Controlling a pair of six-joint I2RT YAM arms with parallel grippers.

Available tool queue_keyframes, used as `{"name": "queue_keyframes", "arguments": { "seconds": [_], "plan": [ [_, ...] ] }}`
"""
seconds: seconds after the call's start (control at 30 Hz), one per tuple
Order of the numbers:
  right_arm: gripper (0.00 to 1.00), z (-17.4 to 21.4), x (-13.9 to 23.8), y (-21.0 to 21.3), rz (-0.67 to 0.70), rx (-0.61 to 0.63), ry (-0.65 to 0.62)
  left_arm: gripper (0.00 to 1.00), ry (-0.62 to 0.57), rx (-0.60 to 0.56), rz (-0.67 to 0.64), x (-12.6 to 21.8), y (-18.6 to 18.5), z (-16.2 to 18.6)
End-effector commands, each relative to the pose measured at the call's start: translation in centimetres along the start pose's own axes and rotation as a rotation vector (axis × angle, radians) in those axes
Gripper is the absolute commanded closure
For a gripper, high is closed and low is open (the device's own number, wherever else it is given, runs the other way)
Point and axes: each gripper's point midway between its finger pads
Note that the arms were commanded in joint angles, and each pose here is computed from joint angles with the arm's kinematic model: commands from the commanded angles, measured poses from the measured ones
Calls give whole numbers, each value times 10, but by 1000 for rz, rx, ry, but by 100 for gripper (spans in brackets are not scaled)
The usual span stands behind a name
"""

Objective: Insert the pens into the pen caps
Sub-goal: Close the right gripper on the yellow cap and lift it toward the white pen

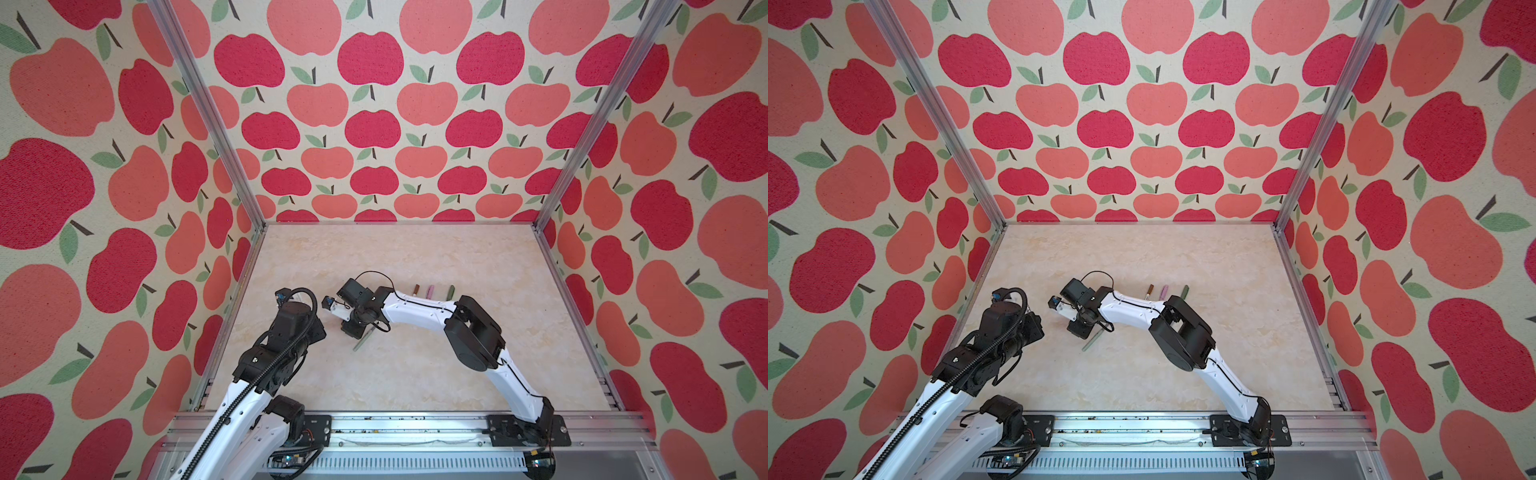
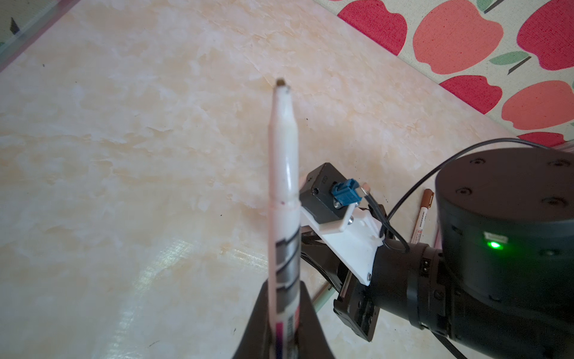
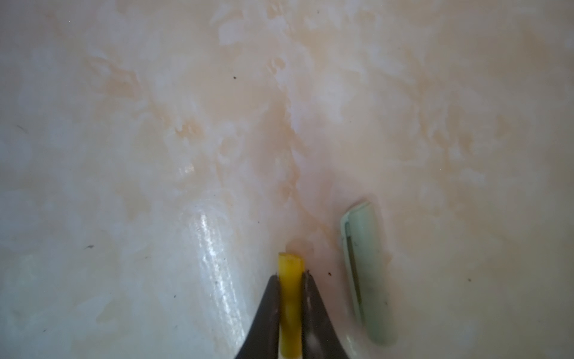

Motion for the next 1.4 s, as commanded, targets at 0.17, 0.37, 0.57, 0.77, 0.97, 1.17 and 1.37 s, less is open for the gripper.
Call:
{"name": "queue_keyframes", "arguments": {
  "seconds": [0.17,0.37,0.57,0.77,0.97,1.17,1.37],
  "plan": [
    [87,-38,88,-24,-161,-303,-183,100,-29,-70,138,-5,-31,-17],
    [86,-54,139,-61,-261,-508,-335,100,-38,-140,358,-13,-79,-22],
    [86,-51,184,-106,-338,-712,-476,100,1,-221,515,-27,-129,-14],
    [86,-39,217,-133,-401,-825,-568,100,54,-287,664,-40,-184,1],
    [86,-35,239,-130,-440,-834,-609,100,112,-313,762,-48,-217,13],
    [86,-34,247,-128,-463,-846,-637,100,133,-324,787,-53,-229,15],
    [87,-37,242,-126,-517,-871,-640,100,131,-325,783,-55,-232,14]
  ]
}}
Point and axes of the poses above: each gripper's point midway between its finger pads, its own x axis back along the fingers, its own y axis along the line the jaws close on, z = x × y, and after that the axes turned 12 degrees about -x, right-handed
